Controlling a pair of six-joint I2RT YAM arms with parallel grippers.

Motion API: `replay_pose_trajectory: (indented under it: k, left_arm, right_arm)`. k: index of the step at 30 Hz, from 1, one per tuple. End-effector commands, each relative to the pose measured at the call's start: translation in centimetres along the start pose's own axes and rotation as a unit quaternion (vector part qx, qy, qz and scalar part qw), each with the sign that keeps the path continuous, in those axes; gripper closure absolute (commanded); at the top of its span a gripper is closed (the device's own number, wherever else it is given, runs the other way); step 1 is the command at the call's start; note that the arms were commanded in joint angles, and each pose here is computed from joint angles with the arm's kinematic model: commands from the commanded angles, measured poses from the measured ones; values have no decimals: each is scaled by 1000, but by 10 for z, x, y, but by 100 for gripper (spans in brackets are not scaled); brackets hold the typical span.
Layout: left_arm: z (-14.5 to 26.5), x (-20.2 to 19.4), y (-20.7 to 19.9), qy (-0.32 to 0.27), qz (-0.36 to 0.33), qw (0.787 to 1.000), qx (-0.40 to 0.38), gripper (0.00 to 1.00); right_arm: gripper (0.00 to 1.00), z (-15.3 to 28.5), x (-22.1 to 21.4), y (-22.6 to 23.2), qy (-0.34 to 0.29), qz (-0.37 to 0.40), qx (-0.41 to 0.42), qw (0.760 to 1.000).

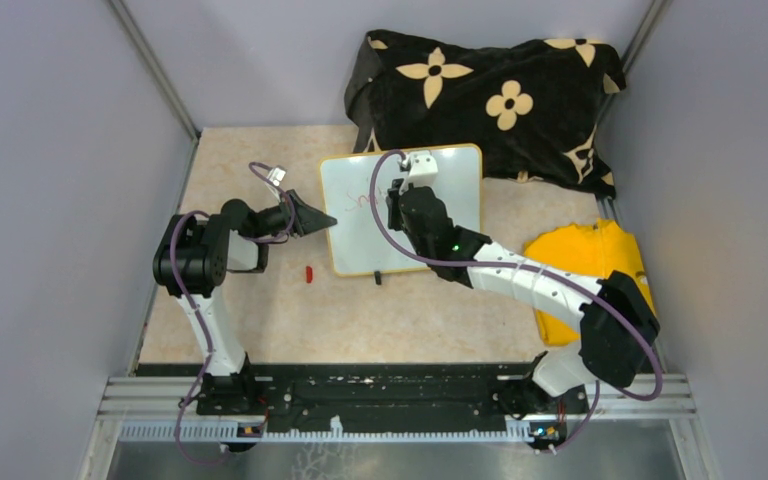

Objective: Write a sentence on the whiteboard

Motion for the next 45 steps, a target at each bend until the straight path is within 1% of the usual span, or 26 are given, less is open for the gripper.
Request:
replay_pose_trajectory:
  k: [1,16,20,25,29,32,34,40,45]
  left_arm:
    - [-1,7,-14,-11,-99,994,-37,100]
    - [-1,7,-14,-11,-99,994,-37,100]
    - [-1,7,-14,-11,-99,994,-37,100]
    - [-1,7,-14,-11,-99,994,-37,100]
    - [-1,7,-14,-10,-99,994,-37,100]
    - [-1,7,-14,-11,-97,995,-37,92]
    - [-1,7,-14,-12,-98,994,-36,91]
    - [-1,7,-14,-10,-99,994,-37,100]
    - [-1,7,-13,-10,-98,994,-37,100]
  right_arm:
    - [100,1,5,-6,-7,-13,-7,1000]
    - [100,8,-7,-9,7,-12,-5,1000]
    - [100,15,6,-9,-9,-27,6,1000]
    - [100,31,36,-7,-55,-54,35,996]
    - [100,34,51,-10,-75,-55,30,995]
    - [100,31,55,-12,-80,-46,20,995]
    - [100,27,57,-13,-81,-45,15,996]
    - [100,17,62,-12,-88,-44,5,995]
    - [100,10,63,-13,-90,-42,0,995]
Point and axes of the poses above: each gripper's point midway between its finger pads, its own z axis back along the fingers, its own y axis along the line the jaws close on, x = y × z, the point moved 5 cm from there along z, back along the fingers, and after that the axes turned 11 degrees about z, right-handed, at the moved point
